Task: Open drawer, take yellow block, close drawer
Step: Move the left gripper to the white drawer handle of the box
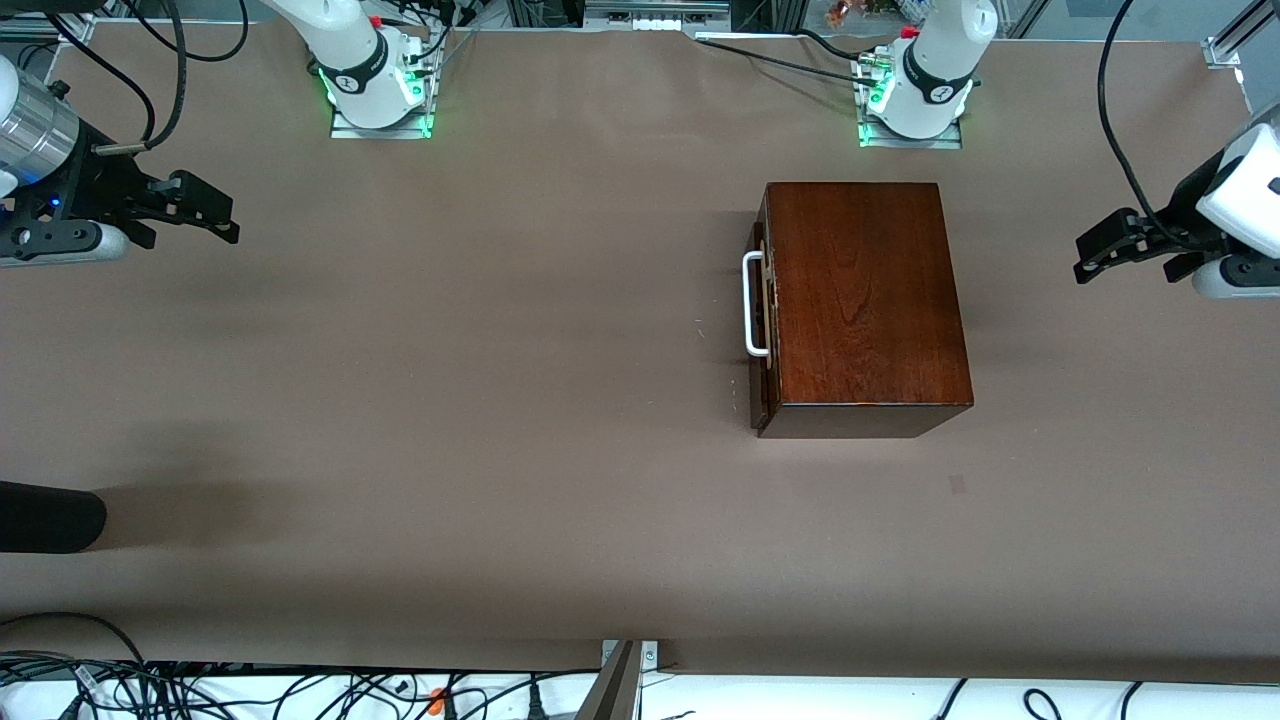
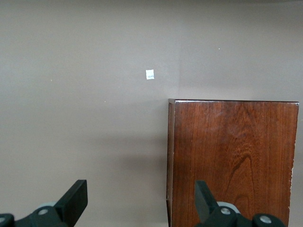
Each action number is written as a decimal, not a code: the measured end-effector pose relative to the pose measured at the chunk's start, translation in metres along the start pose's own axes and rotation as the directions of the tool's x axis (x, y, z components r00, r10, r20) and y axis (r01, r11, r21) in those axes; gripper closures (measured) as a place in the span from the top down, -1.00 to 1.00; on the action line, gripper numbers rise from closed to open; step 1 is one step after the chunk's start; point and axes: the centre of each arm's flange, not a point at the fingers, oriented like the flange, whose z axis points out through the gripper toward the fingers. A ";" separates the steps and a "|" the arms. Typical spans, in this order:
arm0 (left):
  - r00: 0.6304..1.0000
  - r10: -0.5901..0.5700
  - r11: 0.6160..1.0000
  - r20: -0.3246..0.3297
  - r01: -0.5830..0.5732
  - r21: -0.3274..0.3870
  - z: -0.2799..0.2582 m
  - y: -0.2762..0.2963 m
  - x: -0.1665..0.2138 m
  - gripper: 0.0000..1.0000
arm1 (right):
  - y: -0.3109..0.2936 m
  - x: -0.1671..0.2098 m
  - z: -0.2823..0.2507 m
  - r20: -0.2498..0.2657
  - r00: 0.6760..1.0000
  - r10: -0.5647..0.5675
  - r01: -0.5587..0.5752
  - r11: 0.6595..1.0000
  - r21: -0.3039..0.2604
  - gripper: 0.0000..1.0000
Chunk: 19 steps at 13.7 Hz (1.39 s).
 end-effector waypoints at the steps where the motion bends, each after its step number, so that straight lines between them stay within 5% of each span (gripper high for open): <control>1: 1.000 0.000 1.000 0.002 0.000 0.000 0.001 0.000 0.001 1.00 | 0.000 0.000 -0.001 -0.003 1.000 -0.001 0.001 1.000 0.000 1.00; 8: 1.000 0.004 1.000 0.010 -0.004 0.001 0.003 0.002 0.001 1.00 | -0.001 0.000 -0.005 -0.010 1.000 -0.002 0.002 1.000 0.000 1.00; 10: 0.998 0.030 1.000 0.061 -0.030 0.003 0.015 0.017 -0.001 1.00 | -0.001 0.000 -0.005 -0.010 1.000 -0.002 0.002 1.000 0.000 1.00; 15: 0.949 0.220 0.975 0.225 -0.222 -0.017 0.093 0.130 0.000 1.00 | 0.000 0.001 -0.005 -0.010 1.000 -0.001 0.001 1.000 0.000 1.00; 19: 0.959 0.221 0.975 0.178 -0.215 -0.054 0.120 0.242 -0.011 1.00 | 0.000 0.001 -0.005 -0.010 1.000 0.000 0.000 1.000 0.000 1.00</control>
